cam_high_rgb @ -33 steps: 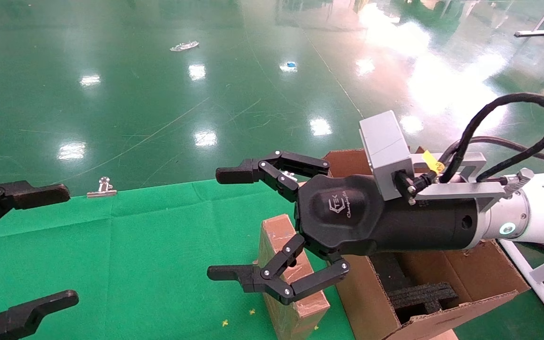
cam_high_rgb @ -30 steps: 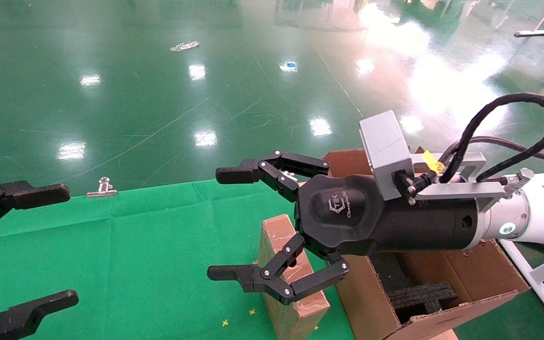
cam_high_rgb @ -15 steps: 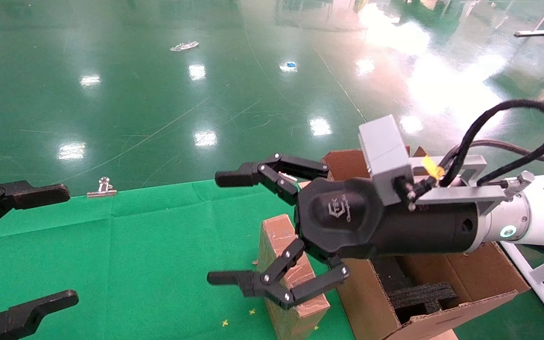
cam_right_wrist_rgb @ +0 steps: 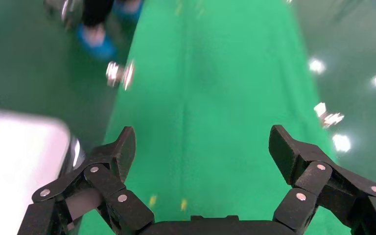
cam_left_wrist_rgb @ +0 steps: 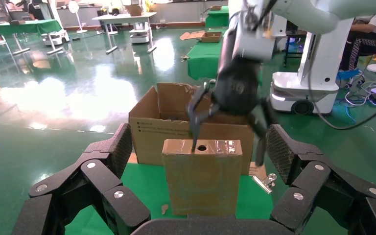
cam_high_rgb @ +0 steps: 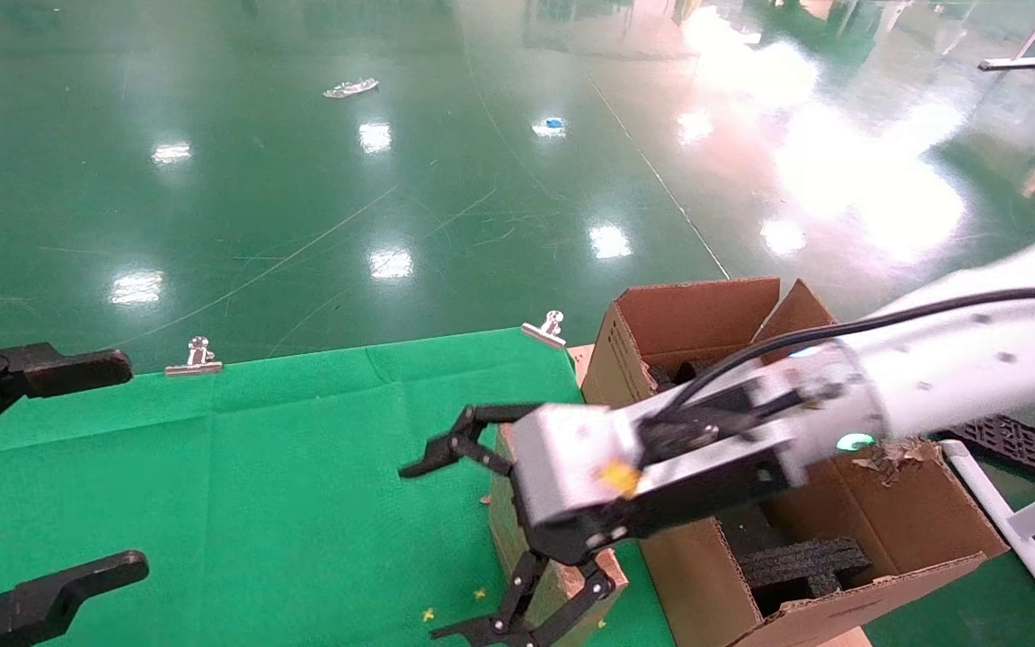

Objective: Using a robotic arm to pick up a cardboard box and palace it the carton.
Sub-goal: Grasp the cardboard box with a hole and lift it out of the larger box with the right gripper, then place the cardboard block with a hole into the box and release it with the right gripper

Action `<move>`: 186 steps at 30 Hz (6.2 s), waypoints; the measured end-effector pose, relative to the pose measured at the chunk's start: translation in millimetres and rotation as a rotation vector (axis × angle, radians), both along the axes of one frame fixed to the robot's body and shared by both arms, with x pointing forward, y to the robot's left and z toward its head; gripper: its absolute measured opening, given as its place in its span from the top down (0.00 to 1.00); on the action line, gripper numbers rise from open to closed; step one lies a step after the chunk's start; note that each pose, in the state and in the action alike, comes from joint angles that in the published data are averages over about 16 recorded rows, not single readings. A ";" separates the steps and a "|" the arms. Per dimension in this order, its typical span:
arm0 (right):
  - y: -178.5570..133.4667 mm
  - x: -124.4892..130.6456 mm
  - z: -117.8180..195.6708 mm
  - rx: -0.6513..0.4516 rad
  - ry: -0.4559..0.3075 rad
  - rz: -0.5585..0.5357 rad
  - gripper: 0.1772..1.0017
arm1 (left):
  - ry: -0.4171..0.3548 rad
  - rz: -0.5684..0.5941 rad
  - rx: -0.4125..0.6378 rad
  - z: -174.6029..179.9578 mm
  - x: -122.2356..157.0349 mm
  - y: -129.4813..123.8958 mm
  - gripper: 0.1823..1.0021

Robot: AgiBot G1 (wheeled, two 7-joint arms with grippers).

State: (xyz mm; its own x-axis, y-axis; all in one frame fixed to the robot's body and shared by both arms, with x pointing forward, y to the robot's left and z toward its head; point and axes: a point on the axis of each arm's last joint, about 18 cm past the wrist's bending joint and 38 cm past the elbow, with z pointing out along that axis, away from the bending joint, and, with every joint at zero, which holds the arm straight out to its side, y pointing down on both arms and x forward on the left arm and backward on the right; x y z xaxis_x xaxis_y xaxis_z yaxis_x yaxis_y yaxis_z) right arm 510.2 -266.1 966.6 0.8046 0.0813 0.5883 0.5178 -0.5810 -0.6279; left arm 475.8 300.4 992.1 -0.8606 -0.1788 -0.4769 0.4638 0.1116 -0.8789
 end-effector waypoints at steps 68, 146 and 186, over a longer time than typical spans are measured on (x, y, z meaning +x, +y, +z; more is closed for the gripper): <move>25.1 24.1 55.1 -0.656 0.133 -0.520 0.00 | 0.000 0.000 0.000 0.0 0.0 0.0 0.00; -72.1 42.8 103.5 0.091 0.298 -1.027 0.77 | 0.000 0.000 0.000 0.0 0.0 0.0 0.76; -308.9 27.8 11.6 0.262 0.569 -1.655 0.82 | 0.000 0.000 0.000 0.0 0.0 0.0 0.89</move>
State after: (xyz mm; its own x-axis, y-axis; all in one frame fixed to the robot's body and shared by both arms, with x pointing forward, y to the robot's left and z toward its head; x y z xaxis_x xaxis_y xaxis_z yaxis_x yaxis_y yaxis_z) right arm 538.0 -575.0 978.2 0.0291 -0.9950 0.0960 -0.7484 -0.0854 -0.6577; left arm 475.8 300.4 992.1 -0.8606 -0.1788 -0.4769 0.4638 0.1116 -0.8789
